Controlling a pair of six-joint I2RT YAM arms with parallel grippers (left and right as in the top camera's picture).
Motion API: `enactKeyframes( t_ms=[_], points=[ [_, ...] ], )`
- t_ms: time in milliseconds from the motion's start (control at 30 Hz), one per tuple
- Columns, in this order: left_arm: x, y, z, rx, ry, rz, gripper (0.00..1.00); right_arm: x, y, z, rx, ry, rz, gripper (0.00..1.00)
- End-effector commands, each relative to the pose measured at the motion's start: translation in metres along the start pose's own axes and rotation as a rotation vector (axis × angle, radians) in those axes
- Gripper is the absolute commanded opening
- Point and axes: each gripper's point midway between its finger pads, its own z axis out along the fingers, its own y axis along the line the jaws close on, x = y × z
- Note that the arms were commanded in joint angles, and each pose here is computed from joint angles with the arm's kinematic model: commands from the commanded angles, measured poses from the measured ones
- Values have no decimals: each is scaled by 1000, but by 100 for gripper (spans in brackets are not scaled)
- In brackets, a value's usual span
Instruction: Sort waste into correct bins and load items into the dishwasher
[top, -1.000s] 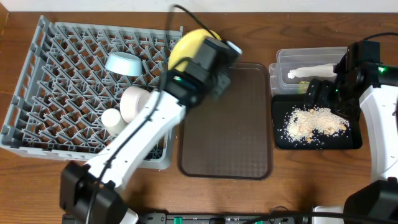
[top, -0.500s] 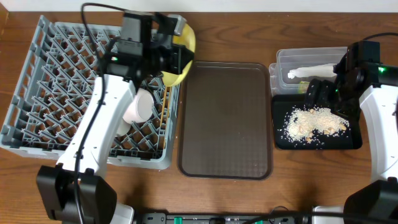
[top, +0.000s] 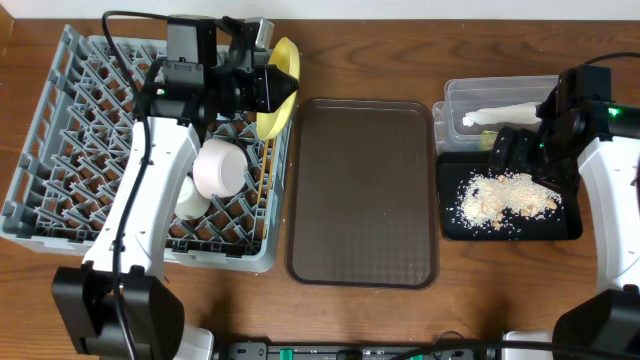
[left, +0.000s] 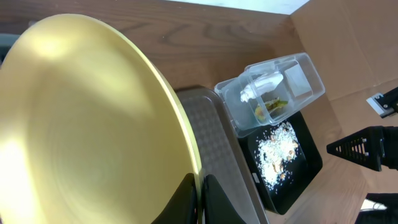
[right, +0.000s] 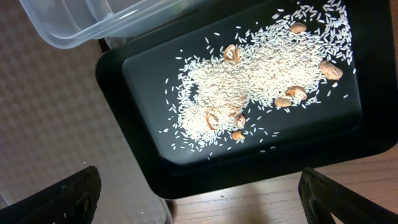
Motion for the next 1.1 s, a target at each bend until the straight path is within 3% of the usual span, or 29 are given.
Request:
enactKeyframes(
  t_ms=[0, 233, 267, 333, 367, 433, 633, 700, 833, 867, 967, 1067],
  points=[
    [5, 9, 10, 15, 27, -39, 7, -4, 2, -10, -13, -32, -9, 99],
    [9, 40, 22, -63, 39, -71, 10, -3, 2, -10, -12, -30, -9, 99],
    [6, 50, 20, -112, 25, -72, 17, -3, 2, -10, -12, -28, -9, 99],
    [0, 64, 14, -169, -3, -72, 57, -3, 1, -10, -11, -28, -9, 99],
    [-6, 70, 8, -178, -27, -72, 69, -3, 1, -10, -11, -28, -9, 99],
    [-15, 75, -2, -190, -59, -71, 81, -3, 1, -10, -12, -29, -9, 99],
    [-37, 77, -43, -240, -157, -57, 84, -5, 2, -10, -14, -37, -10, 99],
    [-33, 79, -58, -319, -158, -71, 85, -12, 4, -11, -22, -66, -11, 99],
    [11, 108, -78, -582, -28, -161, 86, -36, 27, -15, -143, -159, -23, 99],
    [37, 120, -88, -681, 63, -207, 86, -51, 37, -20, -191, -218, -37, 99],
    [71, 125, -99, -755, 186, -260, 86, -75, 51, -27, -210, -336, -148, 99],
    [93, 121, -105, -765, 276, -299, 86, -76, 60, -24, -199, -351, -281, 99]
  ],
)
